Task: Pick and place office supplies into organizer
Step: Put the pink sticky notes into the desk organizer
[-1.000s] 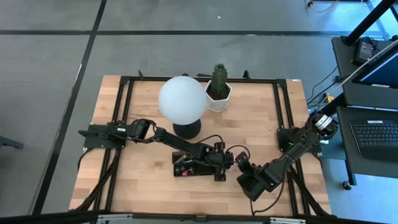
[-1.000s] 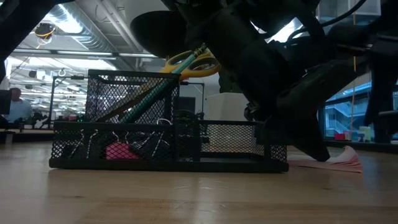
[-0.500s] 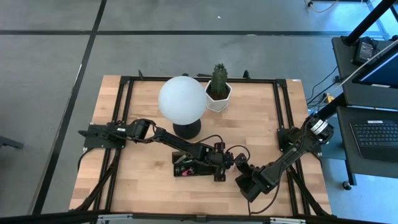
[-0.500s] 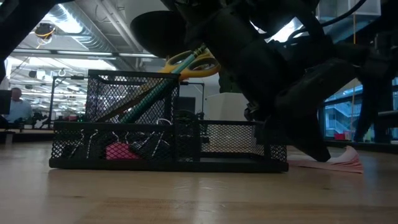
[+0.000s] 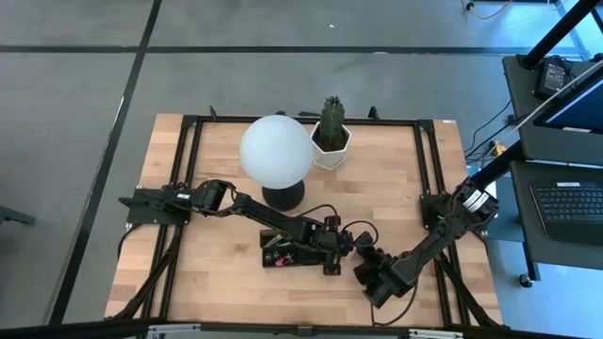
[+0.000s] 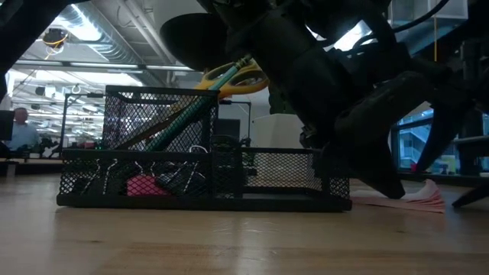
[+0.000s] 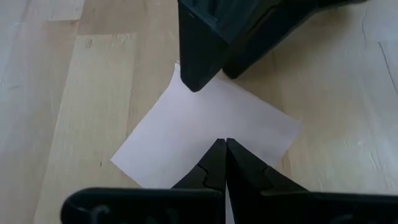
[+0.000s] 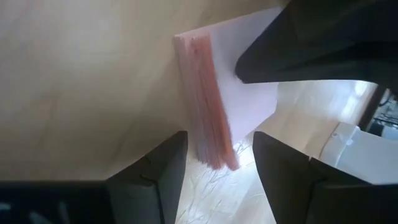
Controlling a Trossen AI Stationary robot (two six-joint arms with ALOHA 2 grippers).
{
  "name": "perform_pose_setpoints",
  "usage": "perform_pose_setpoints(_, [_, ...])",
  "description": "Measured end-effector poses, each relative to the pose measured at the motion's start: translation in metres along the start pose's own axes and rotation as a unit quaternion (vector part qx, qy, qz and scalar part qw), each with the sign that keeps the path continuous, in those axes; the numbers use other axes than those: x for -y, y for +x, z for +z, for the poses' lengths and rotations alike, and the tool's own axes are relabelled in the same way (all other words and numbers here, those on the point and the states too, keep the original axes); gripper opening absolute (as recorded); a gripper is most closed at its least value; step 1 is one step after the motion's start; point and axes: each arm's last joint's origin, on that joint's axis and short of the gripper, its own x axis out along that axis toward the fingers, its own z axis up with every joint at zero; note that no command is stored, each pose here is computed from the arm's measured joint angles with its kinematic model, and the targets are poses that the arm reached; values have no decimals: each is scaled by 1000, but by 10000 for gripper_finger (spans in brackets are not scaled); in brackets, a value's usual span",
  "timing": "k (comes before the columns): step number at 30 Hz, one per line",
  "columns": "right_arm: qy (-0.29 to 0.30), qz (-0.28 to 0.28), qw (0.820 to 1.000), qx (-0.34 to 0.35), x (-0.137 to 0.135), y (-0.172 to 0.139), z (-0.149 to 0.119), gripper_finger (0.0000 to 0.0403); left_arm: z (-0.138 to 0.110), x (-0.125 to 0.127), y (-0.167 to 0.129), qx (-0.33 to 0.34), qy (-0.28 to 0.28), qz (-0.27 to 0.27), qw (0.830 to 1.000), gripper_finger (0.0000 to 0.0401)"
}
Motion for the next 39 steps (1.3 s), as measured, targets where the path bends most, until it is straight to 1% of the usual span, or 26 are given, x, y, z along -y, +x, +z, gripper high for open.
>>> perform_pose_setpoints(4, [17, -23, 1000, 6, 1, 1, 2, 190, 0, 0, 0, 2, -1, -1, 1000, 2])
perform_pose_setpoints(9, [32, -32, 999, 12, 1, 2, 3, 190, 1, 0, 0, 3, -1, -1, 1000, 1])
perform_pose_setpoints(23, [75, -42, 996, 39, 1, 2, 8, 190, 1, 0, 0, 3, -2, -1, 1000, 2])
perform_pose_setpoints(28, [73, -40, 995, 53, -2, 0, 11, 190, 1, 1, 0, 3, 1, -3, 1000, 1])
perform_pose_setpoints(36, [124, -51, 987, 91, -1, -2, 20, 191, 1, 1, 0, 3, 1, -6, 1000, 1])
perform_pose_setpoints(39, [124, -61, 986, 92, 0, -3, 20, 191, 1, 1, 0, 2, 0, -10, 1000, 2])
